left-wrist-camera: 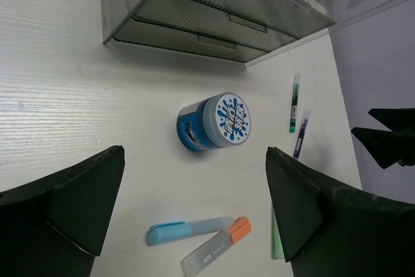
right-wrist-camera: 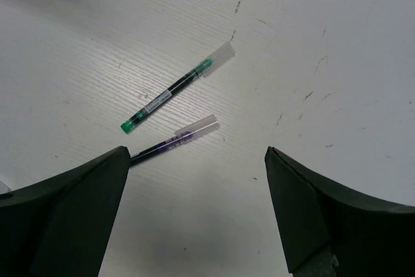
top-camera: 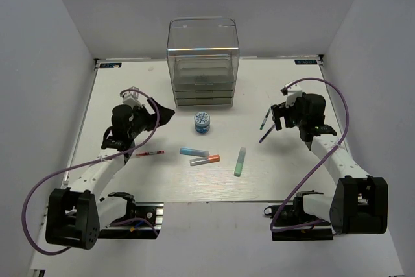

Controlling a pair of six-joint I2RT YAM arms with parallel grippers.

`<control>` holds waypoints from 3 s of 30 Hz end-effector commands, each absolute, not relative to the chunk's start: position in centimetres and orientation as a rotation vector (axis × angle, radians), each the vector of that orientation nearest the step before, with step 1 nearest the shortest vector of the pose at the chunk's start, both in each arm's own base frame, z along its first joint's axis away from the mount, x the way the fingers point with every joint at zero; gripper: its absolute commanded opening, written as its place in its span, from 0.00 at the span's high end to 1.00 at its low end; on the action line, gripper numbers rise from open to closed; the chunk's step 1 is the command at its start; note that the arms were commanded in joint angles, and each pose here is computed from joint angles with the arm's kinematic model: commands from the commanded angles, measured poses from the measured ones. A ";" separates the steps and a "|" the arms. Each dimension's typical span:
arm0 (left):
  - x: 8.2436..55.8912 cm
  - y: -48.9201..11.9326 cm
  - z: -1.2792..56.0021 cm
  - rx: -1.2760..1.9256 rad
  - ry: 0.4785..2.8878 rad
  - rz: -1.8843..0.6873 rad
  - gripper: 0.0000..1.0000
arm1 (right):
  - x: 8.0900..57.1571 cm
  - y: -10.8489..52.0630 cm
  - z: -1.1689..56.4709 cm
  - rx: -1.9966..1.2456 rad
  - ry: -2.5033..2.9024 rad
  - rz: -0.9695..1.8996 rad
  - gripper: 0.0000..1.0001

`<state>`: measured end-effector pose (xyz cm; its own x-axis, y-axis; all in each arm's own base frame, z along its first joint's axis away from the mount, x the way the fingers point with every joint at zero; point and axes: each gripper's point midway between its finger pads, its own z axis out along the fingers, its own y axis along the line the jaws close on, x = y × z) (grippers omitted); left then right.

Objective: Sort the stationery into containers
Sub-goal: Open the storage box at the center of the board.

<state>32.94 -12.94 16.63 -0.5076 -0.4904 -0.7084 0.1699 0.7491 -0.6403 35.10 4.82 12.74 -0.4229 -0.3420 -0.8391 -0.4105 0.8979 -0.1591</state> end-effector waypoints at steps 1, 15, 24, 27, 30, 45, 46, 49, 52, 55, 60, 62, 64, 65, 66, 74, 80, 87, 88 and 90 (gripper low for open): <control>33.7 -14.8 19.0 -0.182 1.874 -0.924 0.00 | 35.4 5.5 14.2 -0.551 1.994 0.113 0.10; 39.4 -20.9 21.4 -0.260 1.694 -1.158 0.72 | 33.4 11.7 14.1 -0.769 1.923 0.519 0.47; 45.1 -25.3 22.8 -0.383 1.546 -1.356 0.46 | 34.4 13.2 14.8 -0.781 1.866 0.563 0.32; 46.1 -26.1 22.9 -0.401 1.525 -1.372 0.43 | 34.5 13.3 14.8 -0.785 1.859 0.562 0.30; 46.5 -26.5 23.3 -0.407 1.513 -1.382 0.43 | 34.4 13.4 14.5 -0.789 1.863 0.559 0.30; 47.4 -25.9 22.8 -0.486 1.491 -1.334 0.90 | 33.9 14.4 14.3 -0.920 1.810 0.554 0.35; 47.3 -26.1 22.8 -0.476 1.496 -1.342 0.95 | 33.5 14.8 14.0 -0.962 1.795 0.555 0.37; 46.3 -26.4 23.4 -0.458 1.498 -1.359 0.95 | 32.3 16.4 14.3 -1.084 1.708 0.574 0.38; 45.0 -26.6 24.2 -0.414 1.495 -1.368 0.95 | 31.5 17.6 14.5 -1.171 1.642 0.580 0.38; 44.2 -26.5 25.7 -0.379 1.473 -1.369 0.95 | 31.0 18.9 14.4 -1.229 1.609 0.589 0.38; 43.4 -26.2 27.5 -0.331 1.443 -1.358 0.95 | 31.1 20.4 14.6 -1.279 1.580 0.589 0.38; 43.2 -26.1 28.1 -0.316 1.429 -1.353 0.95 | 31.2 21.2 15.2 -1.300 1.549 0.582 0.38; 43.0 -26.0 28.1 -0.313 1.421 -1.355 0.93 | 31.1 22.0 14.9 -1.317 1.543 0.585 0.36; 42.8 -25.9 28.4 -0.304 1.398 -1.361 0.90 | 31.4 22.3 15.2 -1.318 1.529 0.575 0.35; 42.8 -25.7 28.9 -0.306 1.374 -1.360 0.85 | 31.7 22.7 15.1 -1.324 1.524 0.570 0.32; 42.2 -25.3 29.7 -0.286 1.297 -1.374 0.60 | 31.9 26.0 14.7 -1.449 1.347 0.562 0.10; 41.6 -24.8 30.2 -0.288 1.255 -1.386 0.50 | 32.6 29.2 14.7 -1.495 1.226 0.594 0.10; 40.7 -24.3 31.3 -0.271 1.185 -1.397 0.50 | 34.3 32.8 13.9 -1.523 1.185 0.623 0.10; 40.6 -24.2 31.6 -0.267 1.175 -1.399 0.50 | 34.8 33.5 14.7 -1.520 1.158 0.611 0.10; 40.6 -24.2 31.5 -0.260 1.175 -1.390 0.50 | 35.4 34.1 13.7 -1.527 1.169 0.606 0.10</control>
<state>42.15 -25.49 25.60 -0.3472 -0.8013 -0.4873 0.4899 0.2882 -0.8228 33.87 32.32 11.49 0.2972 -0.4055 -0.8644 -0.9364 0.0532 -0.3469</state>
